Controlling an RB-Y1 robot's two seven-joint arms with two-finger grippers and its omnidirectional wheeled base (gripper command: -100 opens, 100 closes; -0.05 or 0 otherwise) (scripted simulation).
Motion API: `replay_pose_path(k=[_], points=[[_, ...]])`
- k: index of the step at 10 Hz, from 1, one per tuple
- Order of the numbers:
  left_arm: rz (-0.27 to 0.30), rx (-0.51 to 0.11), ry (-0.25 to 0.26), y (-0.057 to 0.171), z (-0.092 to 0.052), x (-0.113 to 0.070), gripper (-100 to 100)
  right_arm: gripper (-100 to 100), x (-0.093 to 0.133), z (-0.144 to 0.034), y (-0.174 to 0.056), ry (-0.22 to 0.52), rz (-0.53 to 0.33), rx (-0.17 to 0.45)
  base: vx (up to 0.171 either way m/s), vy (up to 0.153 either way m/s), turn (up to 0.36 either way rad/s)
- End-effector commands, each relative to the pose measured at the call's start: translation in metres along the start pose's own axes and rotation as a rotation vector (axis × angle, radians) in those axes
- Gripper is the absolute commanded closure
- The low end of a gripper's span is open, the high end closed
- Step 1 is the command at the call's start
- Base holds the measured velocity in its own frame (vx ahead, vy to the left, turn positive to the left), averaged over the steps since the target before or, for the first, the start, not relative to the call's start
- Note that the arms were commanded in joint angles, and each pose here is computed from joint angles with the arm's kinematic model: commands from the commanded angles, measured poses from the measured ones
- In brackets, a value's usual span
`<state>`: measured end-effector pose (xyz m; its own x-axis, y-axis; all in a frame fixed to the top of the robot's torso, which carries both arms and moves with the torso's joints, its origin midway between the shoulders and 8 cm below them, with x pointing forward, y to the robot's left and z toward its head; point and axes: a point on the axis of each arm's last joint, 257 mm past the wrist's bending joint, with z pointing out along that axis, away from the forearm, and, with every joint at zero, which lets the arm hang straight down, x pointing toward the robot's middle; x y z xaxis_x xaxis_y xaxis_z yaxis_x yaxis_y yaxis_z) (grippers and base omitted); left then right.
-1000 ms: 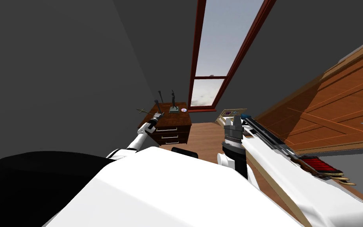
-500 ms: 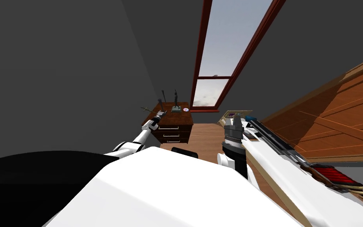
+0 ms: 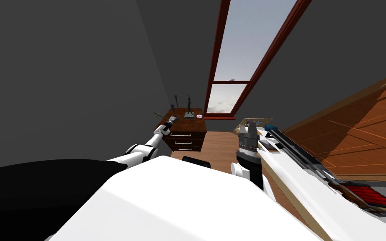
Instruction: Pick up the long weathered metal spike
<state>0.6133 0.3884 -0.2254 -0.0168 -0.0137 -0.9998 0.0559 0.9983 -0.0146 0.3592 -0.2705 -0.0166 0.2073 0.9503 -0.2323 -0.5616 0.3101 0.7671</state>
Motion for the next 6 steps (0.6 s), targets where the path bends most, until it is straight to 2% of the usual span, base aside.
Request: replay_pose_path(k=[1,2,3,4,5,6], points=[[0.005,0.015,-0.01,-0.008,0.012,-0.007,-100,0,0.0,0.0,0.0,0.0,0.0,0.0,-0.03,-0.008,0.094],[0.003,0.014,-0.01,-0.008,0.015,-0.009,-100,0,0.0,0.0,0.0,0.0,0.0,0.0,-0.013,-0.005,-0.019],[0.0,0.007,0.007,-0.004,0.013,-0.001,-100,0,0.0,0.0,0.0,0.0,0.0,0.0,-0.002,-0.001,-0.017],[0.017,0.04,-0.007,-0.018,0.026,-0.011,-100,0,0.0,0.0,0.0,0.0,0.0,0.0,-0.021,-0.001,0.177],[0.015,0.039,-0.009,-0.019,0.031,-0.015,-100,0,0.0,0.0,0.0,0.0,0.0,0.0,-0.027,-0.007,0.1],[0.012,0.031,0.004,-0.016,0.031,-0.01,-100,0,0.0,0.0,0.0,0.0,0.0,0.0,-0.017,-0.007,-0.015]])
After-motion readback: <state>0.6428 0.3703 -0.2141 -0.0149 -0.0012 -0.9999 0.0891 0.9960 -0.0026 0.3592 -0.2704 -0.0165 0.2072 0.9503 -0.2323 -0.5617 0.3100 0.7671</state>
